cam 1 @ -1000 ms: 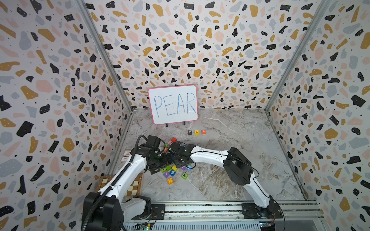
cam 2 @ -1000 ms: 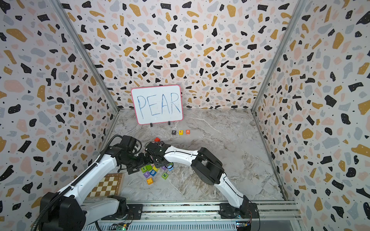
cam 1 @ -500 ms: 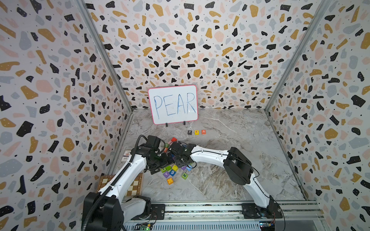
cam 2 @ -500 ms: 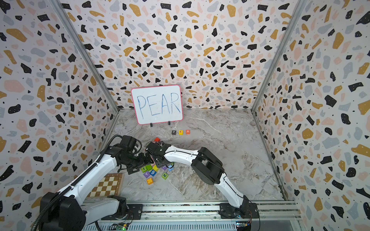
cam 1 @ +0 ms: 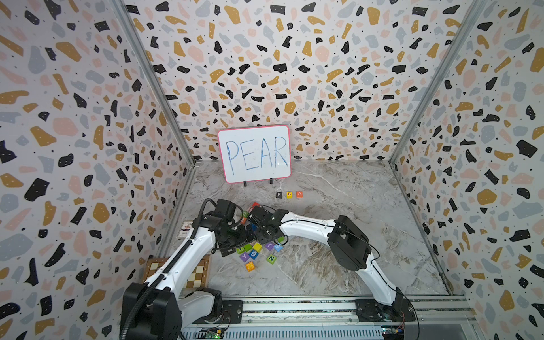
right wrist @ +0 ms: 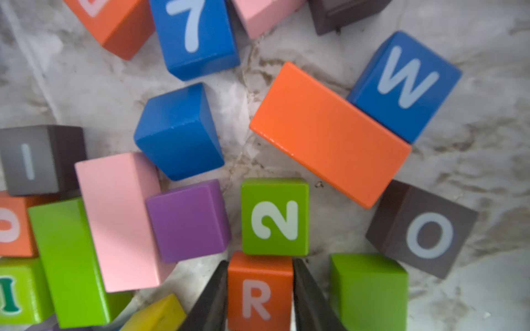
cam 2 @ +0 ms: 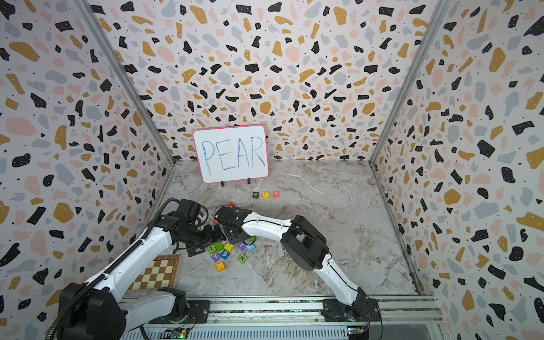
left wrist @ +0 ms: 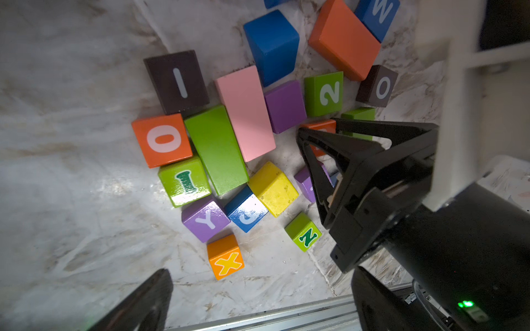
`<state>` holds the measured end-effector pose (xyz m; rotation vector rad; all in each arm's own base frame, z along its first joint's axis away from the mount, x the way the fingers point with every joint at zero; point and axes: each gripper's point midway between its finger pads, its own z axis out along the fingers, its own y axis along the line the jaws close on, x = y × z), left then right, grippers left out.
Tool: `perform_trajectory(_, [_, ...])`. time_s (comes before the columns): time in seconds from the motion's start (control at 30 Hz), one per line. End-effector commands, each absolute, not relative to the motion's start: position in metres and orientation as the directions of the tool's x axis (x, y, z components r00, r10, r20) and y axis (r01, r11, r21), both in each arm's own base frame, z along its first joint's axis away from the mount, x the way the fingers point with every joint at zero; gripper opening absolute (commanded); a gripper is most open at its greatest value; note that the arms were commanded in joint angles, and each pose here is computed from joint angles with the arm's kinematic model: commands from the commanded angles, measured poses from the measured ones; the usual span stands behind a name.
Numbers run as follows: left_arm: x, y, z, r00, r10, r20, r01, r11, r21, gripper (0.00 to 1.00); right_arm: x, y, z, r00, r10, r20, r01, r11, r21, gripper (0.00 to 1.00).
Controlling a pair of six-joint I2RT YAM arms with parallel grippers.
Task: Spell the uppercase word “pear” with letter blocks
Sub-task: Pick up the letter block from the center of the board.
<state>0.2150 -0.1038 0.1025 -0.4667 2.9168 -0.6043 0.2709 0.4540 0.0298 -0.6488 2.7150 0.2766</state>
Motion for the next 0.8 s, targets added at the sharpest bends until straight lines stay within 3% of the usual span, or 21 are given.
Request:
perform_trajectory(0.0, [0.217,-0.103,0.106,-0.944,-0.323,-0.072,-0.267,0.871,-0.413,0.97,0.273,0.450,0.031,-0.840,-0.407,-0.358,-0.466,0.880,0.092,0.33])
perform_trajectory(0.37, [0.218,-0.105,0.109,-0.943,-0.324,-0.075,-0.264,0.866,-0.425,0.99,0.279,0.455,0.058,-0.824,-0.392,-0.410,-0.470,0.876,0.109,0.30])
perform_trajectory(0.77, [0.231,-0.122,0.137,-0.935,-0.335,-0.115,-0.225,0.812,-0.539,0.99,0.290,0.440,0.106,-0.808,-0.330,-0.489,-0.442,0.887,0.132,0.30])
